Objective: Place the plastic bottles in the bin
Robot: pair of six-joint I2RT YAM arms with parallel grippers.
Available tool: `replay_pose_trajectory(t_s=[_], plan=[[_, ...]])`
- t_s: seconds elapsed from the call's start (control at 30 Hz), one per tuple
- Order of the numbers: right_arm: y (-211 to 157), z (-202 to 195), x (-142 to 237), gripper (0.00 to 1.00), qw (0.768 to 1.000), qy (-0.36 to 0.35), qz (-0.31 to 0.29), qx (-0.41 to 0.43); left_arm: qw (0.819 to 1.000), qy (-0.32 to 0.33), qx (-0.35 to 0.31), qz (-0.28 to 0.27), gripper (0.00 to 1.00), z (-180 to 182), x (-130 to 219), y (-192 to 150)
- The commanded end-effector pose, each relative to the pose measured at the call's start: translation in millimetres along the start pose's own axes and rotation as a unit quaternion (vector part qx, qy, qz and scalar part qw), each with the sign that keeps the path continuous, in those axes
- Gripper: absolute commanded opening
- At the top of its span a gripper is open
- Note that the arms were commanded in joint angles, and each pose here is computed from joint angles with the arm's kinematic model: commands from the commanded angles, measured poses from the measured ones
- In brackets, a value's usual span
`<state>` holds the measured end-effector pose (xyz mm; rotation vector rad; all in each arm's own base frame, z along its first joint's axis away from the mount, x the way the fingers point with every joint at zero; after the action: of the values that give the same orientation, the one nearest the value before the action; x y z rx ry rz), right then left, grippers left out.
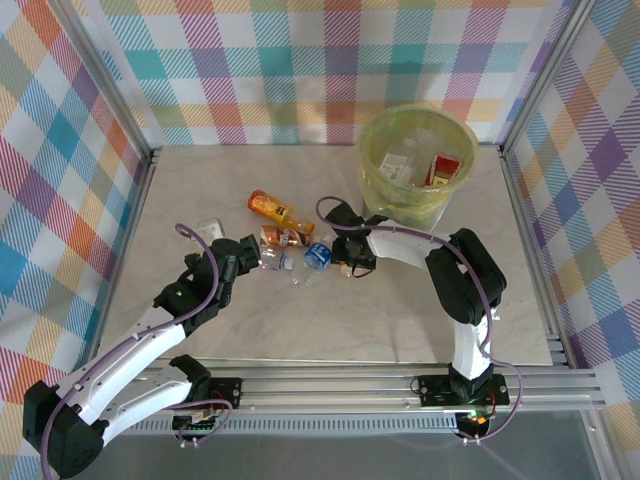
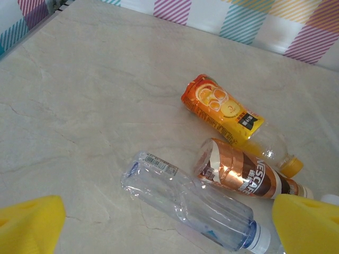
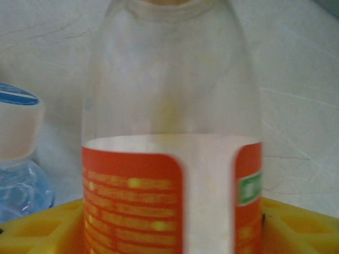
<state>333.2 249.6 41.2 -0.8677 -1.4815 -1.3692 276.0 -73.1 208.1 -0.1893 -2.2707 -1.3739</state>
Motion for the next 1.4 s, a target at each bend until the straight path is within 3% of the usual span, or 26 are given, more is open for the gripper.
replay_pose_trajectory(t_s=[0.0, 0.43, 0.73, 1.07, 1.23, 1.37], plan=[[0, -2, 0, 0.64, 1.0, -0.002, 0.006, 0.008, 1.0, -0.002, 0.013, -0.004, 1.0, -2, 1, 5], [-9, -10, 43, 0.51, 1.0, 0.012, 0.0, 0.008, 1.0, -0.001, 0.017, -0.002, 1.0, -2, 1, 4], [-22, 17, 109, 0.43, 0.99, 0.132, -0.028, 0.048, 0.999, 0.016, 0.039, -0.007, 1.0, 2, -1, 5], [0, 58, 216, 0.42, 0.942, 0.285, -0.119, 0.129, 0.999, 0.025, 0.046, -0.008, 1.0, 2, -3, 5], [29, 55, 267, 0.42, 0.928, 0.275, -0.189, 0.164, 0.999, 0.028, 0.044, -0.004, 1.0, 1, -4, 4], [57, 36, 297, 0.42, 0.93, 0.229, -0.236, 0.166, 0.999, 0.028, 0.043, -0.001, 1.0, 0, -6, 2]])
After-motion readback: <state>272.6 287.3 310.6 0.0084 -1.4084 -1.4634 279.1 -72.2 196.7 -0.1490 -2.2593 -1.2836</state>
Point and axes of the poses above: each hand's point on the last joint's axis, 136 mm out from that joint toward the fingers, its own x axis back along the fingers, its own z axis along the line the jaws close on, y = z × x, the point moved 1 cm from there along x, back along the fingers, and after that the axes turned 14 degrees about x, right-handed, at the moved point
